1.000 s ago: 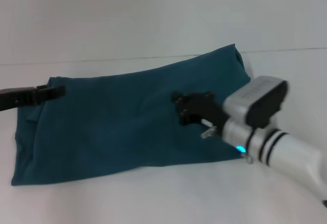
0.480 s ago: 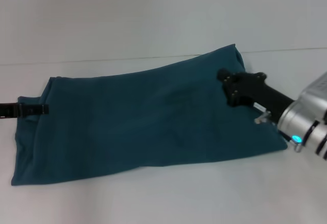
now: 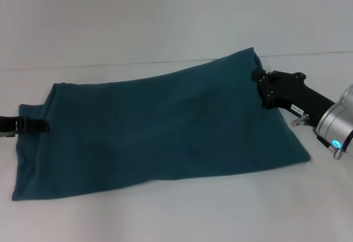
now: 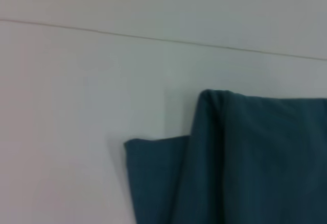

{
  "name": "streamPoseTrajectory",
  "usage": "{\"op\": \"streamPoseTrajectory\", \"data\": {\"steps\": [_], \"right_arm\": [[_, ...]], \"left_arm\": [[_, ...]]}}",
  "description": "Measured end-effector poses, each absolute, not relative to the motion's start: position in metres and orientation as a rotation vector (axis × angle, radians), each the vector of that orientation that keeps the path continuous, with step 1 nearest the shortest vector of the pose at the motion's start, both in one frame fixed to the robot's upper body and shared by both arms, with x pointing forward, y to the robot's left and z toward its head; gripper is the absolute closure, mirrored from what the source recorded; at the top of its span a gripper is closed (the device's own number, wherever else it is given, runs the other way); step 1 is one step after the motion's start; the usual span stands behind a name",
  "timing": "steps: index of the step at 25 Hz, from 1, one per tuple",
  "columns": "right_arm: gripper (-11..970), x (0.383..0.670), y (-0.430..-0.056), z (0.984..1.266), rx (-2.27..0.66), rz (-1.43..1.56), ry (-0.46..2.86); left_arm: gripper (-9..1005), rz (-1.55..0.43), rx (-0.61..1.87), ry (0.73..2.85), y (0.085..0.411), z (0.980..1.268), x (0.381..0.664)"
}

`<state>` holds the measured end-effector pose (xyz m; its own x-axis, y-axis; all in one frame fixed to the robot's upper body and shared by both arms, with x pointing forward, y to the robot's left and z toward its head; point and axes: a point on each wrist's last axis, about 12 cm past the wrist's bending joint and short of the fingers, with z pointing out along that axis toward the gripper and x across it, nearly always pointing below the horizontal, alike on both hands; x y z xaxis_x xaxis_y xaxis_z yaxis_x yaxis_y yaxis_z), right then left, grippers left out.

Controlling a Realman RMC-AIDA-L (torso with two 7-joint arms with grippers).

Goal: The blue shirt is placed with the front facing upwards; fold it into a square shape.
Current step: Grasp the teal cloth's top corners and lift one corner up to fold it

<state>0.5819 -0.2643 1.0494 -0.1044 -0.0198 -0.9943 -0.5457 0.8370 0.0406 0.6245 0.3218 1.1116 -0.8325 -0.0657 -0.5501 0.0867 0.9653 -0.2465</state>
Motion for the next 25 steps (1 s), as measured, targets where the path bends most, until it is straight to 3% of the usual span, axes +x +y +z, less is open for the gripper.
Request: {"op": "streamPoseTrajectory", "data": {"steps": [25], "right_arm": [[950, 0.581, -0.264, 1.048, -0.473, 0.472, 1.637]], "left_arm": [[92, -0.385, -0.094, 2.566, 0.338, 1.101, 0.628]]}}
